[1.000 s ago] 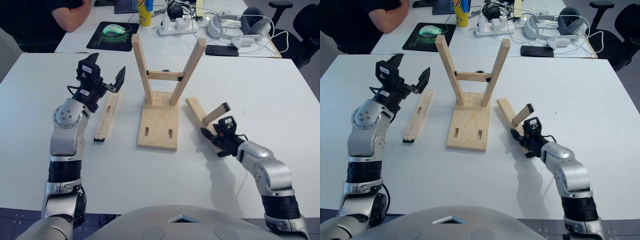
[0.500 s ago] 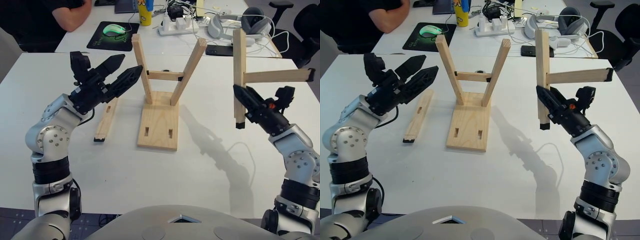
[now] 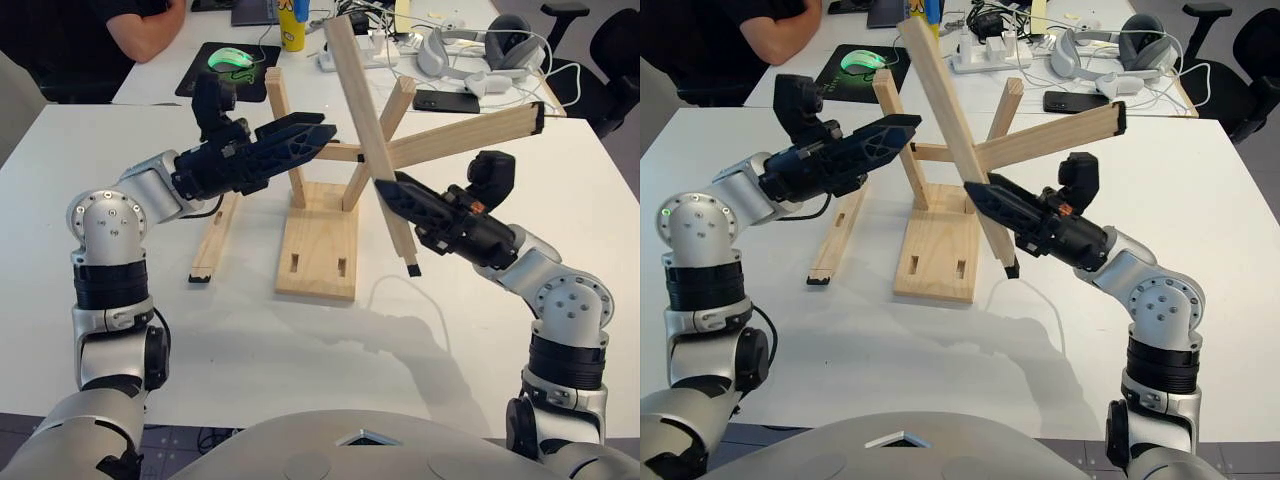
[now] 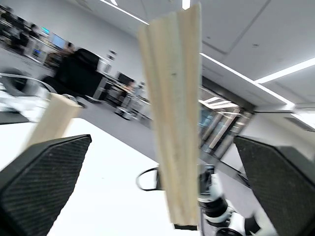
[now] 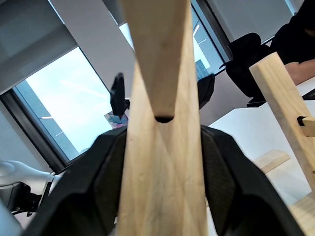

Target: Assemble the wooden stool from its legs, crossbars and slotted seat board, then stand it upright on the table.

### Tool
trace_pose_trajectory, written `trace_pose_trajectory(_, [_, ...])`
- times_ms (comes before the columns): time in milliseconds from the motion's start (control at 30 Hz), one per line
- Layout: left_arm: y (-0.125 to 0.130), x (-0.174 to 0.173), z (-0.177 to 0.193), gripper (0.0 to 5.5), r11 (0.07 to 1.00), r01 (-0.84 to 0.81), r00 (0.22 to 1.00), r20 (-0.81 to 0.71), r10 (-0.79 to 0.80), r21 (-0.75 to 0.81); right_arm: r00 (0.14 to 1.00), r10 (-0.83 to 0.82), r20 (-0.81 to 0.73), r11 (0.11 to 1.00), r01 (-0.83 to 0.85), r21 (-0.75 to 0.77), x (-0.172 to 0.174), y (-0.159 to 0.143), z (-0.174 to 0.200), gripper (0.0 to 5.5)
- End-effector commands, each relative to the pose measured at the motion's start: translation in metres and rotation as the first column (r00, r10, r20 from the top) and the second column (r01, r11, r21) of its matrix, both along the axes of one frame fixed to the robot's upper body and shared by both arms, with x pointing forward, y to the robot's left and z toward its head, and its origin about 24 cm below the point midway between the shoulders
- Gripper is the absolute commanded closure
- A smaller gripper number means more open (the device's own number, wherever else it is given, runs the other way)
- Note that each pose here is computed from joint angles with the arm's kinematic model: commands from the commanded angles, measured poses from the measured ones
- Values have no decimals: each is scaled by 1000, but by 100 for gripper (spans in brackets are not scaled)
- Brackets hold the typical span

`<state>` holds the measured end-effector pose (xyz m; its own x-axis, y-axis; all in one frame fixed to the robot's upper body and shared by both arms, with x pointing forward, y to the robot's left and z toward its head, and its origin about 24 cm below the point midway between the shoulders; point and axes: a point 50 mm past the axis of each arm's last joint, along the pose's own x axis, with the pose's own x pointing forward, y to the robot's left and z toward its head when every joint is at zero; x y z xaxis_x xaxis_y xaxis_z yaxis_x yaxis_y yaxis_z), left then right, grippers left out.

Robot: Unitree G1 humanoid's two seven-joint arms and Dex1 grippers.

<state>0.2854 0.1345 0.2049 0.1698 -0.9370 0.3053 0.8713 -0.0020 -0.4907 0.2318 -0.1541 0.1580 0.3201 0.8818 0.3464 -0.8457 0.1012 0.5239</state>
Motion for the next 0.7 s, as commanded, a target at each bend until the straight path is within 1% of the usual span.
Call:
trace_pose_trajectory(33, [-1, 7, 6, 10, 999, 50, 999, -19, -50, 2, 998, 66, 11, 998, -66, -14, -1, 5, -7, 344])
trace_pose_trajectory(133, [-3, 9, 0, 10, 998, 67, 997, -44, -67, 6, 997, 81, -17, 997, -82, -16, -4, 6, -20, 344])
trace_pose_trajectory(233, [-3, 11, 0, 10, 997, 73, 996, -50, -73, -1, 997, 81, -19, 997, -81, -14, -8, 9, -26, 344])
trace_pose_trajectory(533, [-1, 12, -9, 10, 995, 85, 993, -85, -80, 48, 996, 88, 3, 996, -88, -7, -9, 11, -26, 344])
trace_pose_trajectory(567, [-1, 12, -12, 31, 995, 88, 992, -94, -83, 52, 996, 93, 4, 996, -93, -6, -10, 12, -26, 344])
trace_pose_trajectory(700, [-3, 9, -24, 81, 992, 94, 990, -117, -84, 86, 994, 110, 6, 994, -110, -6, -11, 16, -26, 344])
